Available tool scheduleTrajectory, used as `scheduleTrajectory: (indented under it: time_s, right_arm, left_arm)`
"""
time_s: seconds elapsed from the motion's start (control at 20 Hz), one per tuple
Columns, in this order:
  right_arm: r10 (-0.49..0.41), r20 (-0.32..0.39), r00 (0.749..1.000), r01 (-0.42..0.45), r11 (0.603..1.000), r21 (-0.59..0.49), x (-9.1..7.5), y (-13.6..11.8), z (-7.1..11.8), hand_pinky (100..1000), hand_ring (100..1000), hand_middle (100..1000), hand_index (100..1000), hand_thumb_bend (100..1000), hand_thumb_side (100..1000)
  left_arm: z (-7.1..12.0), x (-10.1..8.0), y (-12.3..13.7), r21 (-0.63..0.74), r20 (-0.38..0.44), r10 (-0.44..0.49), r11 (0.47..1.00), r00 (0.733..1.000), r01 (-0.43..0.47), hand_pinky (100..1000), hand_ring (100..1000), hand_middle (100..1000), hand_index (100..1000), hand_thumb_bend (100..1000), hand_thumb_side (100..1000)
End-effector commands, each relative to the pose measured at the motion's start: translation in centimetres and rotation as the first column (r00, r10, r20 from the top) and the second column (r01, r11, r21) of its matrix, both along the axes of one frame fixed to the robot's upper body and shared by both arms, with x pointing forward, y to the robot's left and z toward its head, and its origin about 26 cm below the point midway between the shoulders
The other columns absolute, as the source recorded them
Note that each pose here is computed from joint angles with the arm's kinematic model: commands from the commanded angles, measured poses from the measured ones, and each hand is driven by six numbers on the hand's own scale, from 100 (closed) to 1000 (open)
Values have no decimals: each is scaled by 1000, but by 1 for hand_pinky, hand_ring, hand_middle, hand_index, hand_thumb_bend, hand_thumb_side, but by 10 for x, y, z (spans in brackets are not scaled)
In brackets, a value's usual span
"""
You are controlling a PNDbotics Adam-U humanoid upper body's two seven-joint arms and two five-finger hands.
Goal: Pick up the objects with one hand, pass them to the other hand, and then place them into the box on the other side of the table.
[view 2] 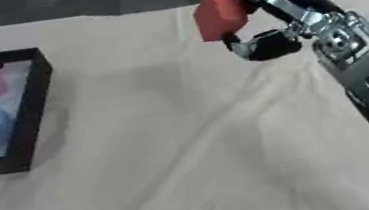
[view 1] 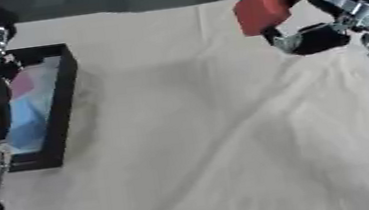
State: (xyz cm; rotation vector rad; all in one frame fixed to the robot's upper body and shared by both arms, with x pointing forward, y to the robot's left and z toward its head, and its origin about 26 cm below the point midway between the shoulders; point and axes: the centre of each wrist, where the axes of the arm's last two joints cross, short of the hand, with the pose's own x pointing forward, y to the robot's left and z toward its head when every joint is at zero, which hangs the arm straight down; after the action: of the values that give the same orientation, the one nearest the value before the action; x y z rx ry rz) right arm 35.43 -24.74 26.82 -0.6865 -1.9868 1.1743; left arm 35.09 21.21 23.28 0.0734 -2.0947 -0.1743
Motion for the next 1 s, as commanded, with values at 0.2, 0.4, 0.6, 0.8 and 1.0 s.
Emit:
scheduleTrajectory:
  time_s: [0.2, 0.4, 0.6, 0.8, 1.0]
  right_arm:
    - [4, 122, 993, -14, 996, 84, -14, 24, -2, 741, 620, 427, 575, 100, 100]
    - [8, 176, 984, -21, 997, 75, -18, 38, -10, 738, 625, 434, 578, 100, 100]
    - [20, 226, 974, -34, 998, 57, -20, 47, -12, 734, 625, 441, 581, 100, 100]
    - [9, 291, 957, -27, 998, 59, -22, 57, -15, 725, 623, 446, 583, 100, 100]
    - [2, 337, 942, -16, 999, 38, -21, 68, -19, 721, 626, 455, 587, 100, 100]
  left_arm:
    - [24, -1, 0, 114, 60, -8, 993, 998, 1, 702, 1000, 910, 807, 211, 697]
    - [37, 2, -5, 233, 48, 0, 972, 999, -12, 712, 1000, 907, 814, 212, 705]
    - [50, 7, -10, 371, -10, -7, 928, 1000, 10, 722, 1000, 896, 817, 203, 736]
    - [63, 12, -18, 471, -67, -31, 880, 997, 59, 732, 1000, 894, 822, 197, 740]
    - [72, 15, -29, 539, -114, -66, 834, 991, 117, 746, 1000, 893, 829, 200, 704]
